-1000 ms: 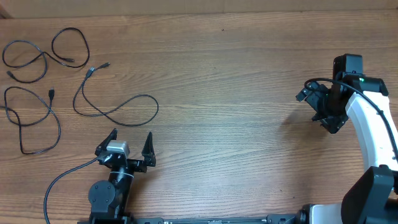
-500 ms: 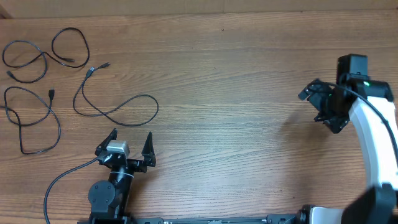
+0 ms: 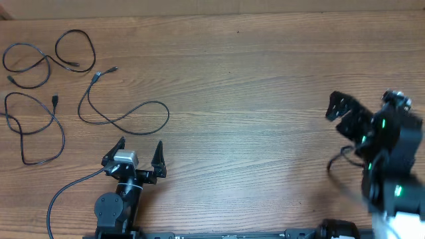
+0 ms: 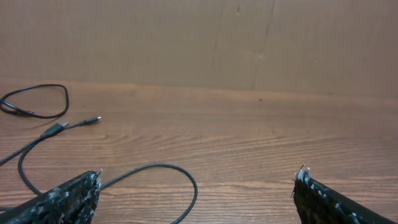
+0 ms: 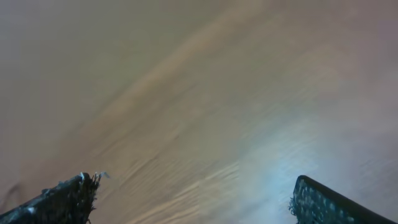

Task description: Untangle cables

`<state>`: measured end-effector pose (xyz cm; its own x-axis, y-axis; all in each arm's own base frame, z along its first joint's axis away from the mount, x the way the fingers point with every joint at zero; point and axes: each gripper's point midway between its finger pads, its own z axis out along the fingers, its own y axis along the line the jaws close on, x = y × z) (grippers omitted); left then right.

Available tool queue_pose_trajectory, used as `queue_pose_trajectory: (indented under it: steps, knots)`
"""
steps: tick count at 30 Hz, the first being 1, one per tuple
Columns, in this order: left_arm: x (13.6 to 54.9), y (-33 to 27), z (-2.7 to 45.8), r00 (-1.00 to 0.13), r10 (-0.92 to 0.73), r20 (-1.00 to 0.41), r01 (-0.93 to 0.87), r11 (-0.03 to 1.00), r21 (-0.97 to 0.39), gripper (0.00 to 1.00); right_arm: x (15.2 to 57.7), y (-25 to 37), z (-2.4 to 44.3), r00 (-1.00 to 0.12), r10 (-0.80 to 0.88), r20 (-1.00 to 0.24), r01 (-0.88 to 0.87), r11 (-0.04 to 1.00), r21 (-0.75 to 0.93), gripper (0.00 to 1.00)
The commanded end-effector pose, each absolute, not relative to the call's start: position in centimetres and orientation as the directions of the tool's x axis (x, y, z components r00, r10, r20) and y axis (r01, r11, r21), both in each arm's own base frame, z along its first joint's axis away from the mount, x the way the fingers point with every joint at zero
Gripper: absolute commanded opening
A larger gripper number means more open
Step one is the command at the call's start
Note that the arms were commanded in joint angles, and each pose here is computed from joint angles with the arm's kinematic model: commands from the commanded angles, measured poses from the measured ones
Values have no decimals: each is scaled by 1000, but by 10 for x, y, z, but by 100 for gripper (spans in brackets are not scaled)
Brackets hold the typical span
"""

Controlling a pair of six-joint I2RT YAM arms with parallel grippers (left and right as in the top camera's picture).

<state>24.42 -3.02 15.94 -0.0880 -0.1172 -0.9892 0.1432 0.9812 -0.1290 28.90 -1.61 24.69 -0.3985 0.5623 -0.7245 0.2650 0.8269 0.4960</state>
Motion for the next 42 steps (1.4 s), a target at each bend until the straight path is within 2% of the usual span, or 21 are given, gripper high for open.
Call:
queue_pose_trajectory:
  steps: [1,7,19,24,29,36,42]
  knots:
    - [244,-30,158,-85,-99,-991,141,984,-110,99,267,9,261,-335,467,-818,60,877,477,100]
    - [244,-30,158,-85,-99,-991,141,984,-110,99,238,12,274,-151,449,-881,-46,887,460,100]
    - [244,-30,158,-85,-99,-991,141,984,-110,99,231,28,257,-42,434,-900,-170,884,435,100]
    - [244,-30,158,-85,-99,-991,141,984,-110,99,235,38,243,-25,433,-901,-222,877,427,100]
    - [244,-30,158,-85,-99,-991,141,984,-110,99,237,37,213,-34,434,-900,-208,878,431,100]
    - [244,-30,158,-85,-99,-991,141,984,-110,99,239,38,200,-47,430,-902,-192,882,430,100]
    - [244,-30,158,-85,-99,-991,141,984,-110,99,240,39,195,-37,333,-942,-199,921,333,100]
